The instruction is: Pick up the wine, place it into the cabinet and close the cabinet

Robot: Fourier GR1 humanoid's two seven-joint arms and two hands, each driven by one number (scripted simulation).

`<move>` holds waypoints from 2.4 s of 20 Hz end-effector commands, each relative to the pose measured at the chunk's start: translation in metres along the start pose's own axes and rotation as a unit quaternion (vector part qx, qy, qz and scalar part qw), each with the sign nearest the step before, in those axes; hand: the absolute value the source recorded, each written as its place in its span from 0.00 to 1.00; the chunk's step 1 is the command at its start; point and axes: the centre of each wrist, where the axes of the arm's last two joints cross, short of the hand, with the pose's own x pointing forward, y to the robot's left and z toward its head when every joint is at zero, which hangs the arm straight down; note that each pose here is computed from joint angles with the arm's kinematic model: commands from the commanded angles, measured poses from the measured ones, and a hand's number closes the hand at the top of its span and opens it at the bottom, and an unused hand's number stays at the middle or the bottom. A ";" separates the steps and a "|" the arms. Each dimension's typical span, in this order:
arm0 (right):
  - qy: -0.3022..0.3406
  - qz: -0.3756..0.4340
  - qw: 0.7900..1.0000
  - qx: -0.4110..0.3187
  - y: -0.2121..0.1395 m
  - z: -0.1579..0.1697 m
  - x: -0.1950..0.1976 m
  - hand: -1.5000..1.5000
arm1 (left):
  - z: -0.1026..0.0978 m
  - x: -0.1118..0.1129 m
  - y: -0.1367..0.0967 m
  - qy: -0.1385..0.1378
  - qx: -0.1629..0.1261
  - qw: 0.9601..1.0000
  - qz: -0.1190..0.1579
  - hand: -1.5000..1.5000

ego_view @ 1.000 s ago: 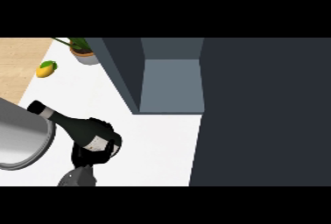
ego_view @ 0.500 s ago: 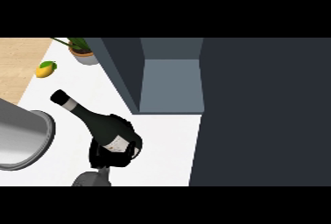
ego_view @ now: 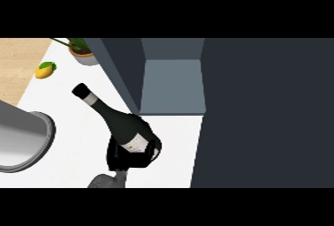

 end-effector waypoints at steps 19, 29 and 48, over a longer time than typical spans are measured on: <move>-0.012 -0.023 1.000 0.017 -0.012 -0.007 0.007 0.00 | -0.036 -0.039 -0.021 -0.011 0.021 1.000 -0.016 1.00; -0.010 -0.032 0.999 0.016 -0.003 -0.008 -0.008 0.00 | -0.089 -0.015 -0.059 -0.008 0.042 0.999 -0.012 1.00; -0.013 -0.028 0.999 0.013 0.003 0.002 -0.015 0.00 | -0.150 0.013 -0.063 -0.015 0.065 0.997 -0.033 1.00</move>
